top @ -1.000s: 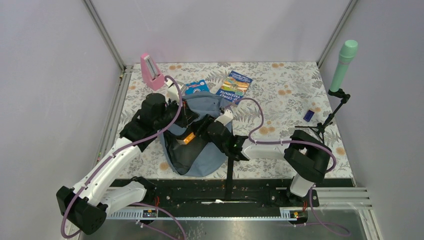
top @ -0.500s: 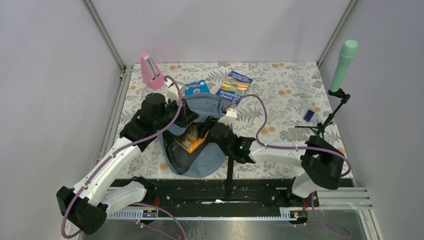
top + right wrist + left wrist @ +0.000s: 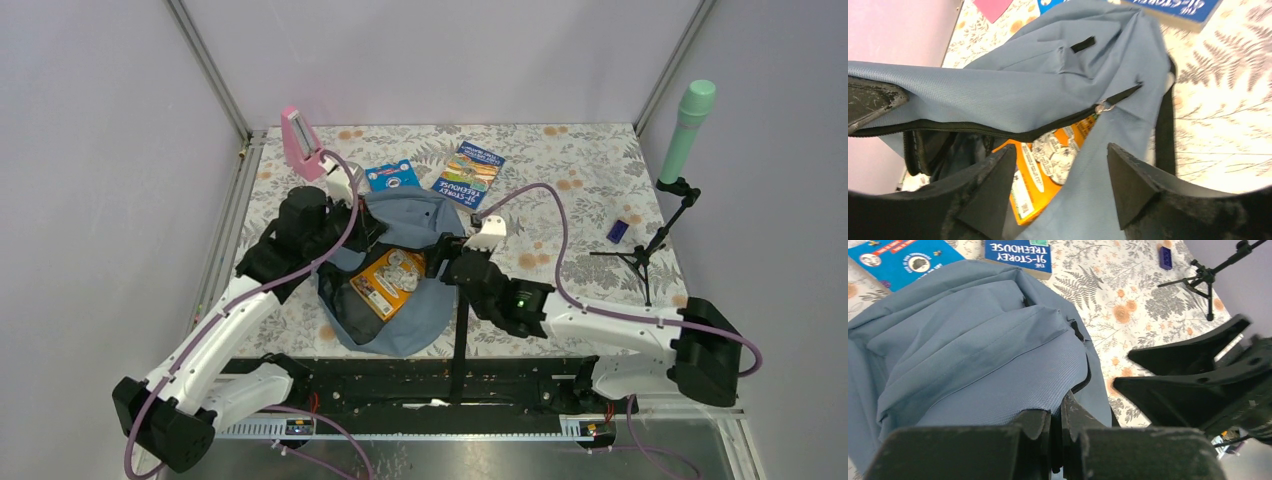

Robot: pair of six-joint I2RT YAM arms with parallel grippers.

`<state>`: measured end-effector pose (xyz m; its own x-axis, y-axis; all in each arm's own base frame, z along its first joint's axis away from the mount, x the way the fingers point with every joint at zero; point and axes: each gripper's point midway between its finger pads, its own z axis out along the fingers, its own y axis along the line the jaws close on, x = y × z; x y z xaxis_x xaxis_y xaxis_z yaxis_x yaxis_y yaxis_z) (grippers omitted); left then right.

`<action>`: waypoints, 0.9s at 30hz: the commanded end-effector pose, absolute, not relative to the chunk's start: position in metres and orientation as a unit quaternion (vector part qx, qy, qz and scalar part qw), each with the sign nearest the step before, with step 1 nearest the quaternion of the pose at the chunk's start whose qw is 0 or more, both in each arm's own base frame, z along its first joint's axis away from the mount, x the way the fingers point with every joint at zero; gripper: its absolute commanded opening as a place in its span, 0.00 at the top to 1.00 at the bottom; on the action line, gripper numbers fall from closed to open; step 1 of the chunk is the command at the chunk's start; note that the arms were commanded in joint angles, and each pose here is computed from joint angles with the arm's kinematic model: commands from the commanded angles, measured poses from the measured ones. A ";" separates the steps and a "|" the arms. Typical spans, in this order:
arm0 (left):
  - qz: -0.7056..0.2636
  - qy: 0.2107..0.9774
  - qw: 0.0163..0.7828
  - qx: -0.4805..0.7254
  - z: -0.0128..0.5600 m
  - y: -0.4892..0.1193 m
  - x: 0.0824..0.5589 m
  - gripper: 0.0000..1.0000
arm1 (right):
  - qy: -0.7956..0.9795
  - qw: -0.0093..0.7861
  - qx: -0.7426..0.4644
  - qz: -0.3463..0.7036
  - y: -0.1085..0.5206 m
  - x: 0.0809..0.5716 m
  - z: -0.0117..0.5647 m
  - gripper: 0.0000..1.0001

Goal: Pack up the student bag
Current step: Place the book in the student bag, then pick up the book from the center of the board.

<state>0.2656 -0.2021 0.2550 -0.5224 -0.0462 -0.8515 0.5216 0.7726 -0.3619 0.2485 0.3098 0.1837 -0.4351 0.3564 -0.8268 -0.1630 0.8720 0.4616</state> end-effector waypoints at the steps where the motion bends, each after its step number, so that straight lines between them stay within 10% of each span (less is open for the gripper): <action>1: -0.269 0.756 0.583 0.127 0.324 -0.177 0.276 1.00 | 0.793 0.584 0.034 0.171 0.266 0.252 0.202 0.22; 13: -0.129 0.718 0.682 0.050 0.346 -0.088 0.244 1.00 | 0.863 0.492 -0.042 0.105 0.185 0.269 0.189 0.01; 27: 0.003 0.731 0.682 0.016 0.325 -0.049 0.264 1.00 | 0.906 0.395 -0.143 0.053 0.221 0.356 0.171 0.06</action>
